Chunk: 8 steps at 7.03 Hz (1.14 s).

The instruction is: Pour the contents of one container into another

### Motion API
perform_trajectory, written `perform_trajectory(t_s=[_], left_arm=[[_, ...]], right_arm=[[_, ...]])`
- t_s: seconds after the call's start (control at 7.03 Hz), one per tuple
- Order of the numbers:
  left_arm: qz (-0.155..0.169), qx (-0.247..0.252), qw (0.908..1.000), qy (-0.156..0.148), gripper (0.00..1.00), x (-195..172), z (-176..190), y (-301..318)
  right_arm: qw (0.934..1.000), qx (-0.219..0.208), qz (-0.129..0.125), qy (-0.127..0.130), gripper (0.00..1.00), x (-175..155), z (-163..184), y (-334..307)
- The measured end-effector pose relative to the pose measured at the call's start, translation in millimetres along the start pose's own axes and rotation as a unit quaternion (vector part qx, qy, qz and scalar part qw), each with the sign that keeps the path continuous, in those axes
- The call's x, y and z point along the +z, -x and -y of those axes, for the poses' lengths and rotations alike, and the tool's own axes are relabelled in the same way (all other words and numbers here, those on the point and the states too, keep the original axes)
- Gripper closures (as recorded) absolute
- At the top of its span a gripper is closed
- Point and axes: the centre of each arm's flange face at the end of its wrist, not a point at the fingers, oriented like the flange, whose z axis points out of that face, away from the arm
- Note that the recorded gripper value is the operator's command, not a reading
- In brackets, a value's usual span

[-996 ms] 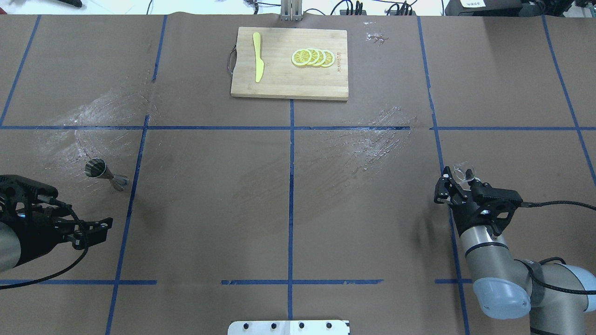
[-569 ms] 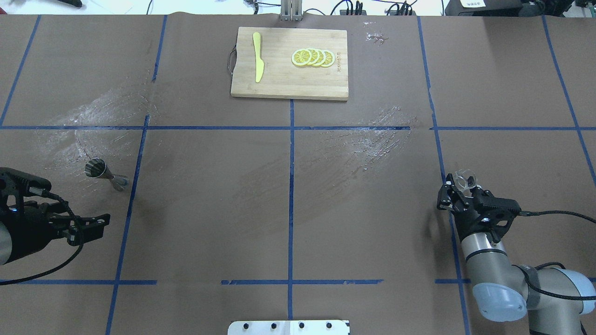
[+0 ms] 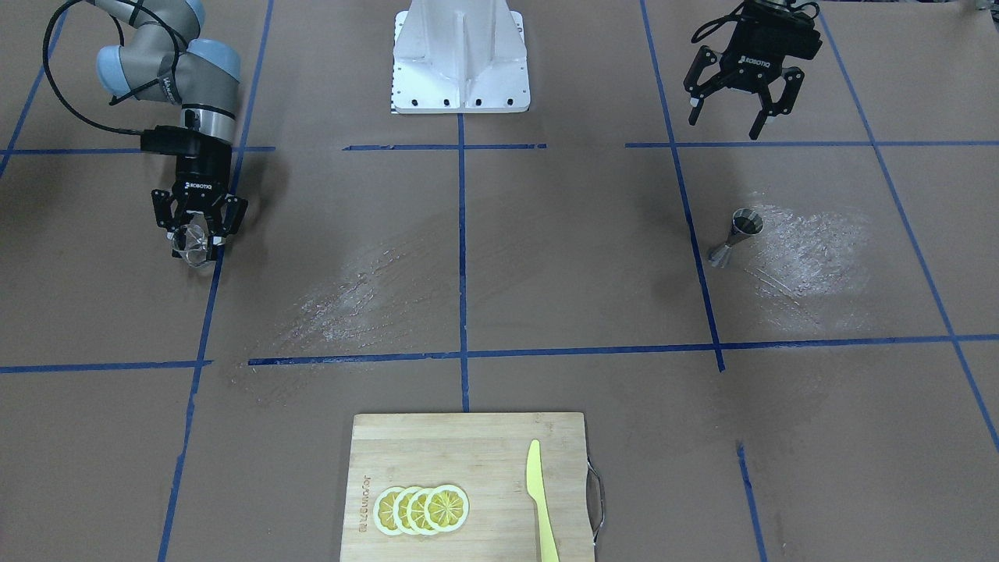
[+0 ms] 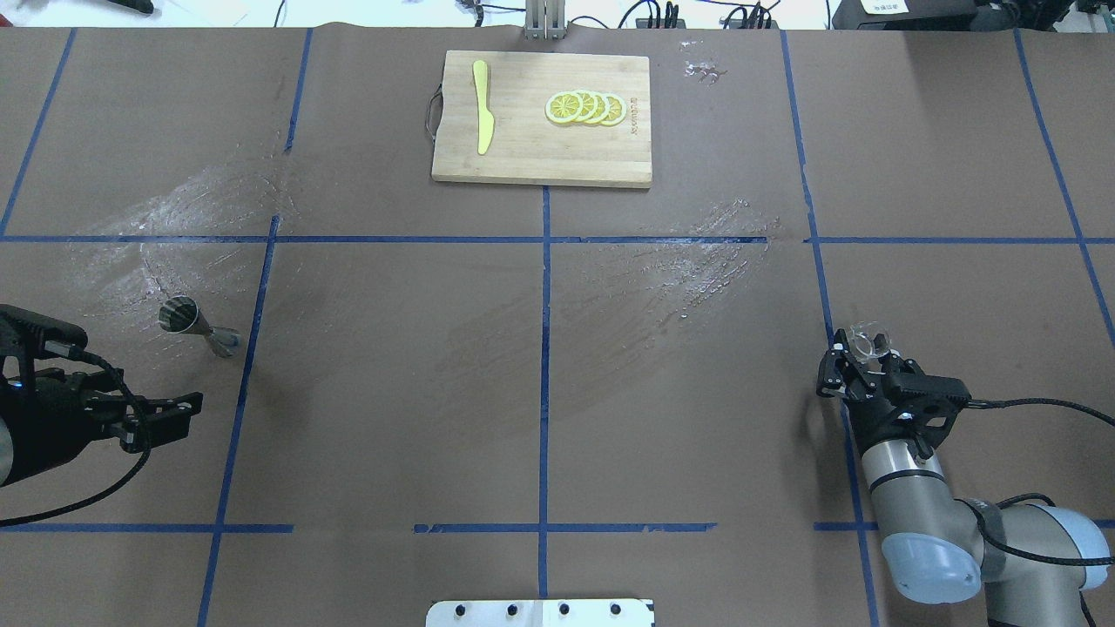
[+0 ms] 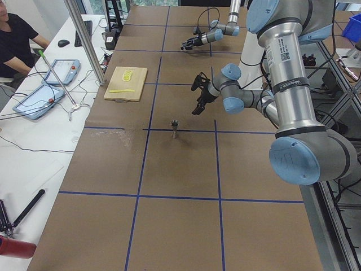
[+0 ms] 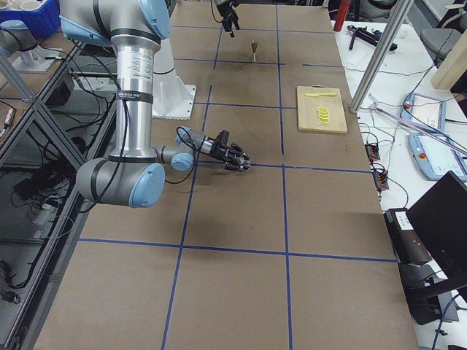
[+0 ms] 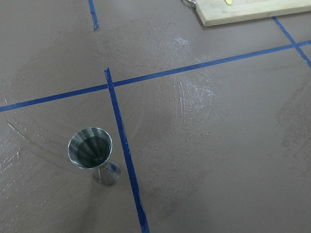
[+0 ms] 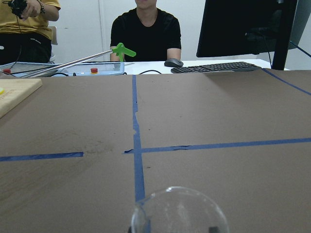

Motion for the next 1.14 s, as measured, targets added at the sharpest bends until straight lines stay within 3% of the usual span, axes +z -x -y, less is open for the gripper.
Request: perform_trajectory(t_s=[0.28, 0.85, 1.14], left_arm=[[0.0, -0.001, 1.0, 0.0, 0.0, 0, 1, 1], [-0.005, -0.003, 1.0, 0.0, 0.0, 0, 4, -2], [-0.01, -0.005, 0.9999, 0.001, 0.0, -1, 8, -5]], right_arm=[[1.0, 0.002, 0.002, 0.001, 0.02, -1, 0, 3], [1.0, -0.002, 0.002, 0.004, 0.0, -2, 1, 1], [0.9997, -0.014, 0.01, 0.018, 0.0, -13, 7, 0]])
